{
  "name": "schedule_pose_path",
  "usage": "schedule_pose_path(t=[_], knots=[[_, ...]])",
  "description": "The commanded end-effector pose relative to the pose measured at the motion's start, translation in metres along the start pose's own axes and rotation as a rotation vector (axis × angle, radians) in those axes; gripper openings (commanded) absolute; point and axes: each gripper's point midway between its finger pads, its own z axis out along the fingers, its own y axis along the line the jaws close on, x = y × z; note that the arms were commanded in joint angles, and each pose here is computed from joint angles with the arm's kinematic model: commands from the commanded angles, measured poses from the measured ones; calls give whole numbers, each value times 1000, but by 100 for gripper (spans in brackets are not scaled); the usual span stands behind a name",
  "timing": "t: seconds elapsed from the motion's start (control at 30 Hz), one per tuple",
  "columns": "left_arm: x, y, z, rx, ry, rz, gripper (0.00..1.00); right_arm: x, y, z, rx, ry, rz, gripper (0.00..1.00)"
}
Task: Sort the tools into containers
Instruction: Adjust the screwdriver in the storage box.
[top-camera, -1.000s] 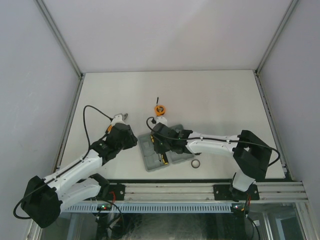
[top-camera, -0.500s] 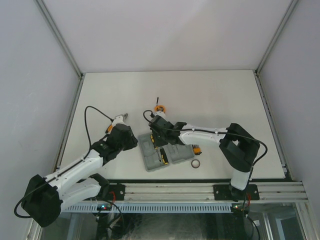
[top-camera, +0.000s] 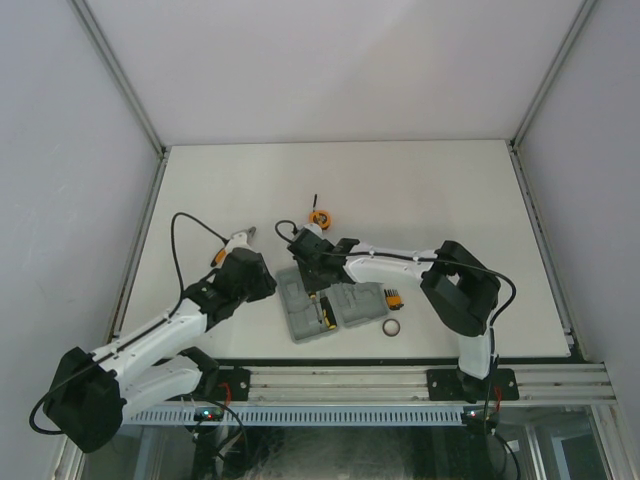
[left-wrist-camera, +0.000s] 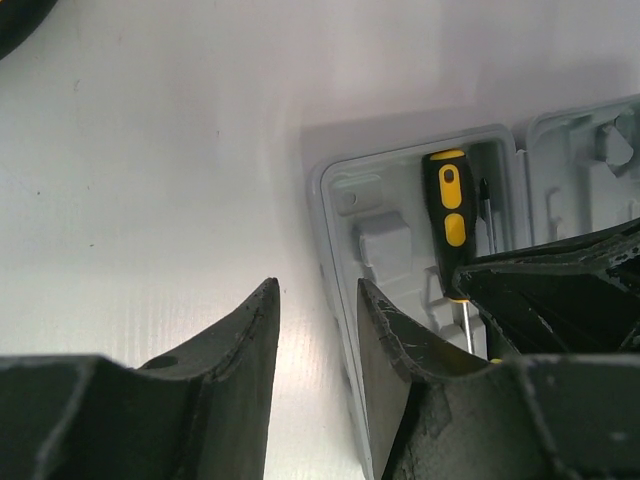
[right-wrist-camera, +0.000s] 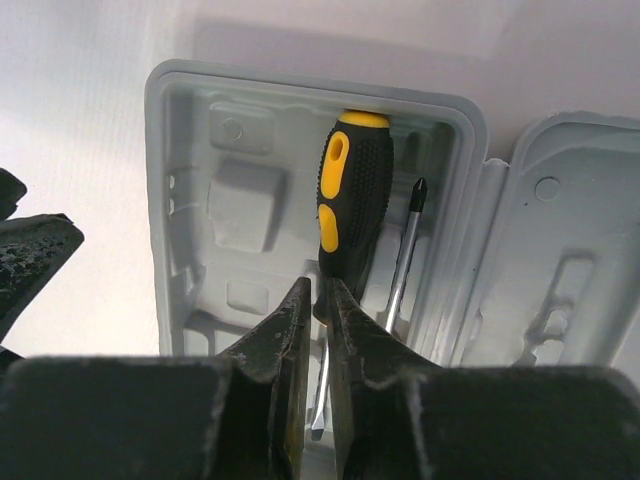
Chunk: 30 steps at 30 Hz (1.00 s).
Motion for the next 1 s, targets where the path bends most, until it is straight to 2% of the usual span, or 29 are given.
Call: schedule_pose_path(t=[0.0, 0.53, 0.83, 0.97], knots=[[0, -1, 3, 15, -9, 3, 41, 10, -12, 4, 79, 44, -25, 11], [-2, -3, 3, 20, -12, 0, 41, -5, -5, -15, 77, -33, -46, 17], [-2, -2, 2, 17, -14, 1, 41, 3, -3, -4, 37, 24, -35, 17], [-2, -3, 3, 19, -11, 0, 41, 21, -8, 2, 52, 93, -37, 13]])
